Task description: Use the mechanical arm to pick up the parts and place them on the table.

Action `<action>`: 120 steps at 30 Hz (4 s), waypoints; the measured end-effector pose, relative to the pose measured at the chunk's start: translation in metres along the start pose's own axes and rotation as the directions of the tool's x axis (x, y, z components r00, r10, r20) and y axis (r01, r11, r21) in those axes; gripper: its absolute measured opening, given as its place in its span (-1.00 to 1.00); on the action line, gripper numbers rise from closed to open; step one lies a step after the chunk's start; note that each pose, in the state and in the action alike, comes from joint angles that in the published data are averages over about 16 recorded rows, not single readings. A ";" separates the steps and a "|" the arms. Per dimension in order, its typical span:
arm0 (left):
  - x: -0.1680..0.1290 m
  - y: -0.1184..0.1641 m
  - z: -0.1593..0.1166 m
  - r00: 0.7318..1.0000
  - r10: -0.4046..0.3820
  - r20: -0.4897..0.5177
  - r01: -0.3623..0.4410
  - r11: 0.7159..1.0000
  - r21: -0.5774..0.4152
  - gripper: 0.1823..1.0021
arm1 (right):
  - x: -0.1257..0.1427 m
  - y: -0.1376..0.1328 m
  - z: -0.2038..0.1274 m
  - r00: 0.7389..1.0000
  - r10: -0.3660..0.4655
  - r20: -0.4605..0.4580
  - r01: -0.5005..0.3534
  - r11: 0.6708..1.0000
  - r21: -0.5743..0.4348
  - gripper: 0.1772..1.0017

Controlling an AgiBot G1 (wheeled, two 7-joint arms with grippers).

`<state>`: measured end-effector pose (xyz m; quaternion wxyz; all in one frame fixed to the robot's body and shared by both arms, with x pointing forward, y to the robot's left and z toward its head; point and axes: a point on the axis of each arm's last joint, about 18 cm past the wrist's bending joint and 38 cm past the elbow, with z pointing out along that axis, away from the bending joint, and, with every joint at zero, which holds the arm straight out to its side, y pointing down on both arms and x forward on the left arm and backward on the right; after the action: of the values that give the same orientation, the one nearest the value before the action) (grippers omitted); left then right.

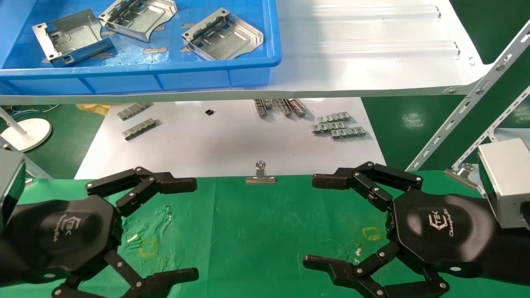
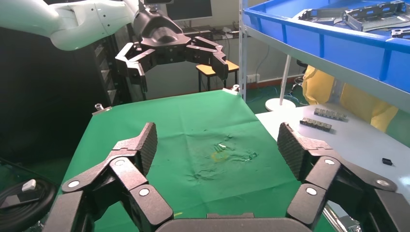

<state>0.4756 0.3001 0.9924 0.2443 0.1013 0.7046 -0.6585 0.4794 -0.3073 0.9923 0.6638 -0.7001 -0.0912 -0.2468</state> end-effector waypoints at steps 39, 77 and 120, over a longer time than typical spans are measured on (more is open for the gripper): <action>0.000 0.000 0.000 1.000 0.000 0.000 0.000 1.000 0.000 1.00 | 0.000 0.000 0.000 1.000 0.000 0.000 0.000 1.000 0.000 -0.82; -0.027 -0.025 -0.002 0.995 0.052 0.084 -0.054 0.998 0.020 1.00 | 0.000 0.000 0.000 1.000 0.000 0.000 0.000 1.000 0.000 -0.96; -0.270 -0.103 0.085 0.814 0.112 0.571 0.070 0.955 -0.288 0.71 | 0.000 0.000 0.000 1.000 0.000 0.000 0.000 1.000 0.000 -0.73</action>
<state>0.6782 0.2536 1.2111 0.4673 -0.1343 0.6854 -0.5420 0.4795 -0.3073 0.9923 0.6638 -0.7001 -0.0912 -0.2468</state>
